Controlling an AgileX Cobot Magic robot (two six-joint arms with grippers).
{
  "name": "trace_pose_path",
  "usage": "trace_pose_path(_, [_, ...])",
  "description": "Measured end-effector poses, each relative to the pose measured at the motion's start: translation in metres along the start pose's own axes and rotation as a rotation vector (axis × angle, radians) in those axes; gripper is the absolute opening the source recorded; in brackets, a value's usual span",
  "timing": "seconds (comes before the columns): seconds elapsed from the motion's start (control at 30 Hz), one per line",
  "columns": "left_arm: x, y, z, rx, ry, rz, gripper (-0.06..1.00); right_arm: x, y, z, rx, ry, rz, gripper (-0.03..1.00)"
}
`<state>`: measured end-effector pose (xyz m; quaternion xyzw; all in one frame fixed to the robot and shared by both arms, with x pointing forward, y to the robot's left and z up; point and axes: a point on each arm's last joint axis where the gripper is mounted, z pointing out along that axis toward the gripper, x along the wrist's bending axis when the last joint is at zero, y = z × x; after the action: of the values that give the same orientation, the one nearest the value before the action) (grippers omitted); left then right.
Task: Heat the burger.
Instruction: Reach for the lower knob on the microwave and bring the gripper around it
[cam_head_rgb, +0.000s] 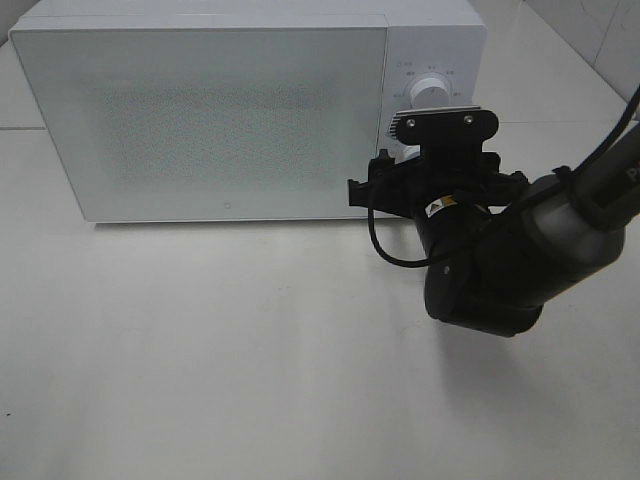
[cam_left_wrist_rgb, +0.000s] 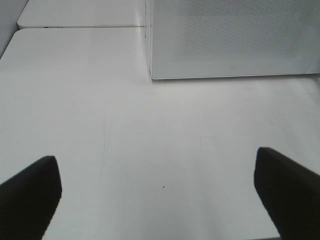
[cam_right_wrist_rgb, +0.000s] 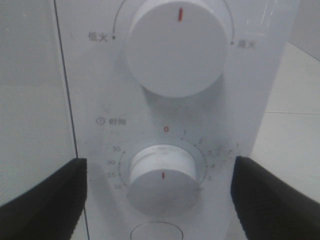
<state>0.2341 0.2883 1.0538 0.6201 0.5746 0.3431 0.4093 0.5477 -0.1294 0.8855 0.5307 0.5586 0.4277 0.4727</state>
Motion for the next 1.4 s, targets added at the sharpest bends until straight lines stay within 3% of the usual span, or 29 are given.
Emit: trace_pose_path(1.4, [0.0, 0.0, 0.0, 0.0, 0.0, 0.0, 0.99, 0.0037, -0.0092, 0.0097, 0.019, -0.03, 0.027, 0.72])
